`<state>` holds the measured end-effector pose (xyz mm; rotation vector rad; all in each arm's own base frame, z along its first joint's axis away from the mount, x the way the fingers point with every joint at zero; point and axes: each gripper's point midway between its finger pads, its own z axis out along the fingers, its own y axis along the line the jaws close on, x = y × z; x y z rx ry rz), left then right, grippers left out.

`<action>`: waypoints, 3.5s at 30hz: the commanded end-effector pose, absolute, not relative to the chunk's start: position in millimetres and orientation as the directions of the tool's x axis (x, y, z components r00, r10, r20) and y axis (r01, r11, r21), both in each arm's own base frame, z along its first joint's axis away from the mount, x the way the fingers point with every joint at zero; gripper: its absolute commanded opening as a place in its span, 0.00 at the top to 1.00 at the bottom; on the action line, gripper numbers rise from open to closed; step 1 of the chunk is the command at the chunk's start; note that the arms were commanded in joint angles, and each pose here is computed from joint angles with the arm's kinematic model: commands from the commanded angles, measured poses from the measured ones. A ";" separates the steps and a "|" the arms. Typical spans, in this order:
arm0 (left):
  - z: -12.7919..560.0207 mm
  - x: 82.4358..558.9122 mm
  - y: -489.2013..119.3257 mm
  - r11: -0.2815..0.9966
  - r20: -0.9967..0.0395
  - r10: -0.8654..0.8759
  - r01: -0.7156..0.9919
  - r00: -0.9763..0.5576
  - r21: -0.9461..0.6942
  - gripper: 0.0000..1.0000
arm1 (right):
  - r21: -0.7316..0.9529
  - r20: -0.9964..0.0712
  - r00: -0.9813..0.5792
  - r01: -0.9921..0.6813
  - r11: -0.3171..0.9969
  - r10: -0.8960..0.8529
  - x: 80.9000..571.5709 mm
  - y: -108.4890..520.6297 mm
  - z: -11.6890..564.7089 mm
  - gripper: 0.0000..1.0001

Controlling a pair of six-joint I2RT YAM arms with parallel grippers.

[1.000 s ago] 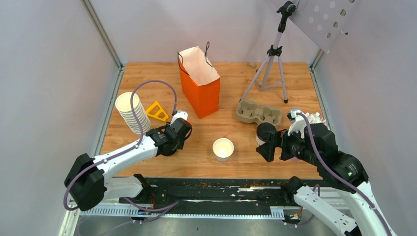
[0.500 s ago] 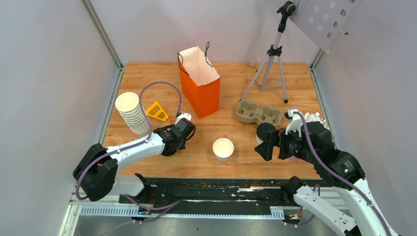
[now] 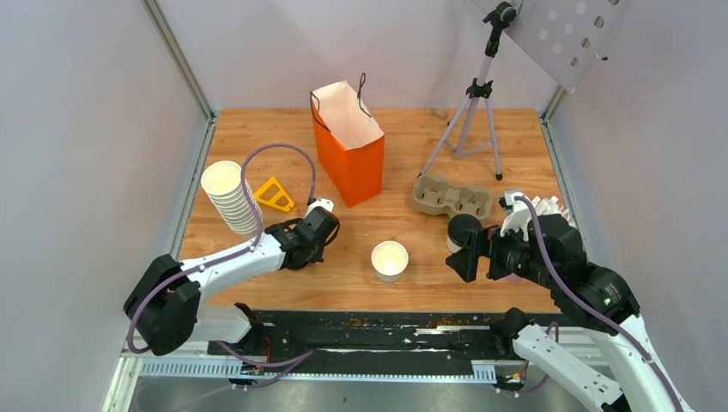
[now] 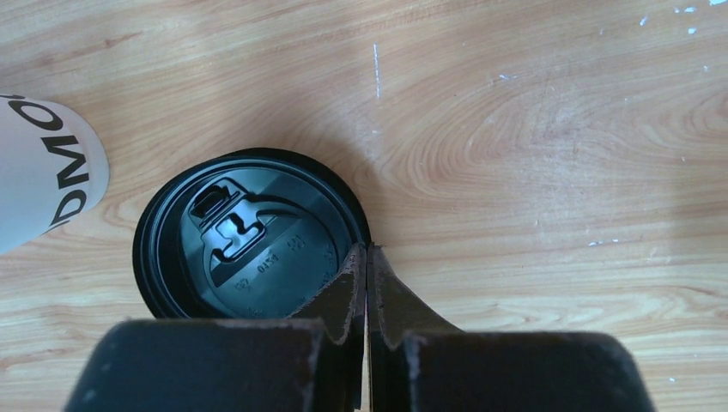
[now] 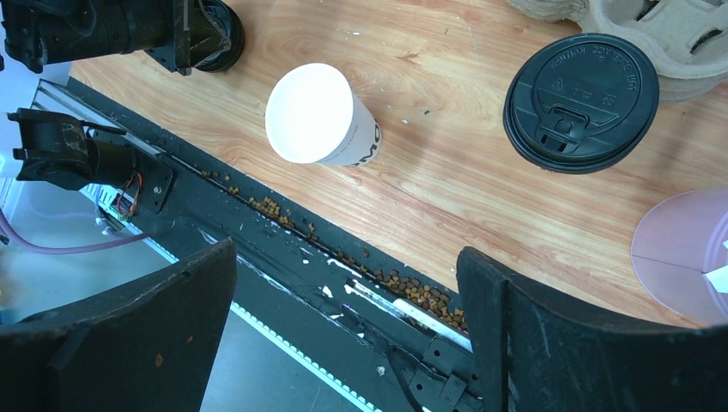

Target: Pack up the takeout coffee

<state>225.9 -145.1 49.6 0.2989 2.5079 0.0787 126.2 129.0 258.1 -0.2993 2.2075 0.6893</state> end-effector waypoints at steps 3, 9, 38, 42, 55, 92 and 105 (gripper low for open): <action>83.5 229.1 -151.1 0.980 -0.627 0.182 0.189 -0.758 0.056 1.00 | 0.399 -0.762 -0.646 -0.416 0.817 0.044 127.7 130.8 264.5 0.01; 88.6 231.7 -143.8 0.984 -0.649 0.170 0.159 -0.742 0.075 0.78 | 0.406 -0.760 -0.648 -0.422 0.810 0.043 128.5 133.8 265.5 0.01; 92.2 207.6 -56.3 0.952 -0.756 -0.218 -0.306 -0.617 -0.025 0.57 | 0.405 -0.751 -0.660 -0.454 0.794 0.005 130.8 142.5 264.9 0.02; 85.1 208.7 -59.0 0.956 -0.749 -0.215 -0.293 -0.627 -0.028 0.60 | 0.406 -0.752 -0.659 -0.457 0.792 0.005 130.8 143.0 266.1 0.02; 67.4 216.3 -62.0 0.963 -0.708 -0.189 -0.271 -0.681 0.004 0.77 | 0.414 -0.747 -0.664 -0.449 0.791 0.014 126.6 140.6 267.9 0.02; 124.4 211.1 -85.9 0.984 -0.721 -0.178 -0.118 -0.670 -0.133 1.00 | 0.472 -0.722 -0.691 -0.475 0.742 0.017 134.0 163.1 268.6 0.03; 126.5 213.3 -86.0 0.985 -0.737 -0.175 -0.108 -0.653 -0.138 1.00 | 0.508 -0.752 -0.658 -0.533 0.676 0.047 168.0 241.2 293.1 0.08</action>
